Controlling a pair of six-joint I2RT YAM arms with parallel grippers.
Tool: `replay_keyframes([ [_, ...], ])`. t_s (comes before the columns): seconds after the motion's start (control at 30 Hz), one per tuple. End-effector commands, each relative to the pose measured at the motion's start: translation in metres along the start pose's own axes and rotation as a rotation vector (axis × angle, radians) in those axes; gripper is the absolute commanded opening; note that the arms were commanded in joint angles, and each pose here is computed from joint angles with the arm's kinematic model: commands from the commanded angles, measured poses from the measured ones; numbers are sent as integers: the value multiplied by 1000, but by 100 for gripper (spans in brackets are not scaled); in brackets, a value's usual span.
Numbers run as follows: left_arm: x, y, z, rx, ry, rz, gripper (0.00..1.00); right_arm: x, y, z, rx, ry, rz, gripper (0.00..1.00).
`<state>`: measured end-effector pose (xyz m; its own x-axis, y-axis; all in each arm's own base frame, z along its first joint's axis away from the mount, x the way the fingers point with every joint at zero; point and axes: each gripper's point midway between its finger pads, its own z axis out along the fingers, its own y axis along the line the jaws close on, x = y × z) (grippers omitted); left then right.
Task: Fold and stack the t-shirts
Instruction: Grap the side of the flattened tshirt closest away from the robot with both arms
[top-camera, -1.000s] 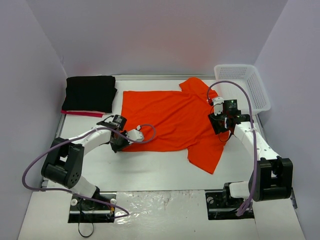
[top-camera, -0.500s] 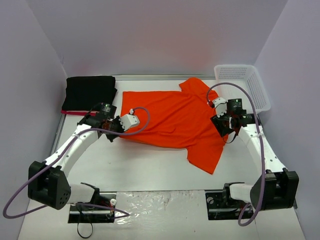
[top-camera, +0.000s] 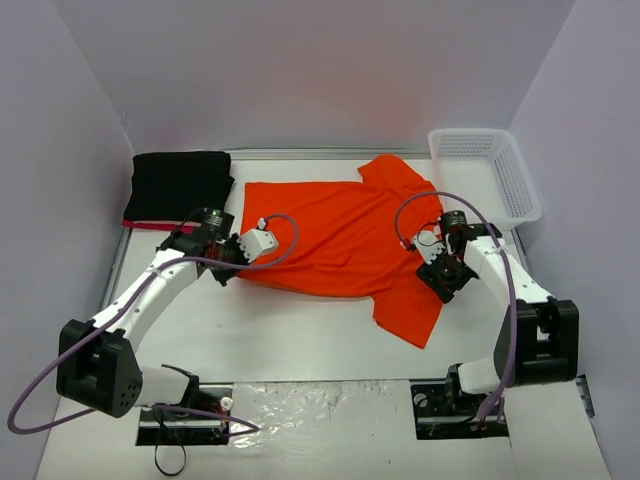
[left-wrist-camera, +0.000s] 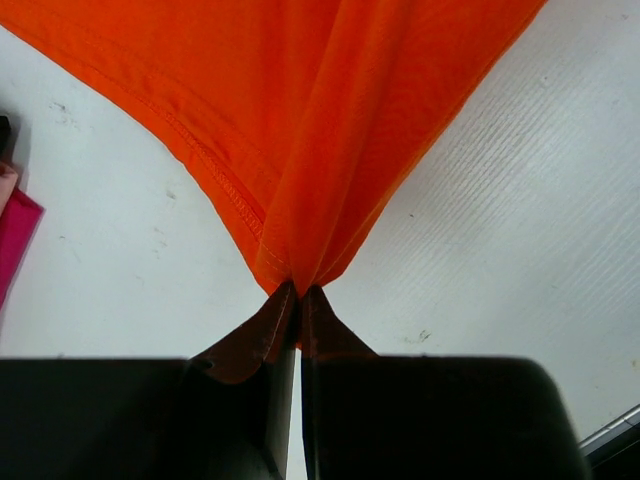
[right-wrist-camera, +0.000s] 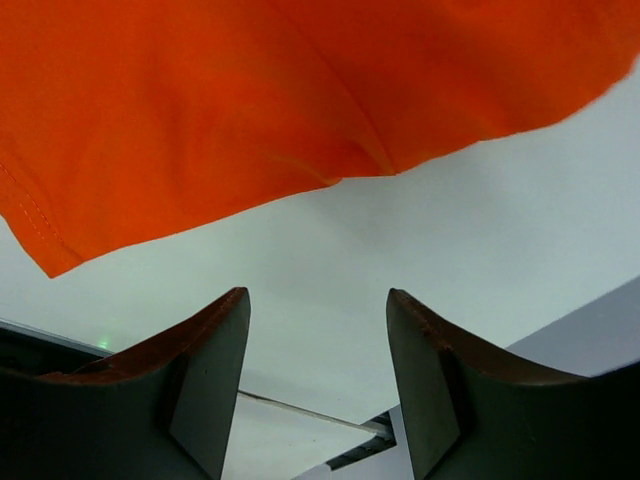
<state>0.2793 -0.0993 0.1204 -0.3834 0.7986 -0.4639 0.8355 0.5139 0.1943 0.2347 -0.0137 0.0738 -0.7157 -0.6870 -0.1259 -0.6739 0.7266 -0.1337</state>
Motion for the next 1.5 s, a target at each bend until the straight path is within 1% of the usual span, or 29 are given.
replay_keyframes([
  [0.0, 2, 2, -5, -29, -7, -27, 2, 20, 15, 12, -102, 105, -57, 53],
  [0.1, 6, 1, -2, -25, 3, -28, 3, 16, 15, 21, -141, 112, -64, 53],
  [0.17, 6, 0, -1, -17, 1, -26, 2, 6, 11, 23, -141, 90, -60, 53],
  [0.27, 9, -1, 3, -16, 5, -26, 2, -5, 1, 30, -138, 69, -35, 53],
  [0.37, 11, -1, 4, -18, 7, -25, 2, -10, -2, 40, -158, 76, -14, 52],
  [0.53, 14, -1, 4, -26, 5, -21, 2, -19, -23, 54, -140, 77, 45, 49],
  [0.6, 16, 0, 4, -28, 7, -26, 2, -21, -23, 59, -153, 82, 50, 49],
  [0.97, 17, -1, 8, -16, 14, -35, 2, 4, -2, 69, -212, 142, 20, 49],
  [1.03, 16, -1, 8, -12, 13, -39, 2, 7, 1, 70, -220, 147, 13, 44],
  [1.07, 16, -1, 8, -12, 15, -39, 2, 8, 2, 69, -223, 149, 10, 41],
  [1.1, 16, 0, 8, -15, 15, -40, 3, 11, 5, 70, -228, 152, 4, 28],
  [1.17, 16, 0, 6, -20, 16, -38, 2, 13, 5, 69, -223, 161, -4, 12],
  [1.2, 16, 0, 6, -22, 18, -40, 2, 15, 5, 67, -217, 163, -4, 0],
  [1.3, 18, 2, 2, -38, 23, -34, 2, 18, 3, 58, -192, 160, -13, 0],
  [1.33, 19, 5, 0, -57, 27, -33, 2, 24, -3, 51, -177, 151, 16, 0],
  [1.47, 20, 8, -9, -87, 29, -27, 2, 26, -10, 27, -140, 110, 17, 0],
])
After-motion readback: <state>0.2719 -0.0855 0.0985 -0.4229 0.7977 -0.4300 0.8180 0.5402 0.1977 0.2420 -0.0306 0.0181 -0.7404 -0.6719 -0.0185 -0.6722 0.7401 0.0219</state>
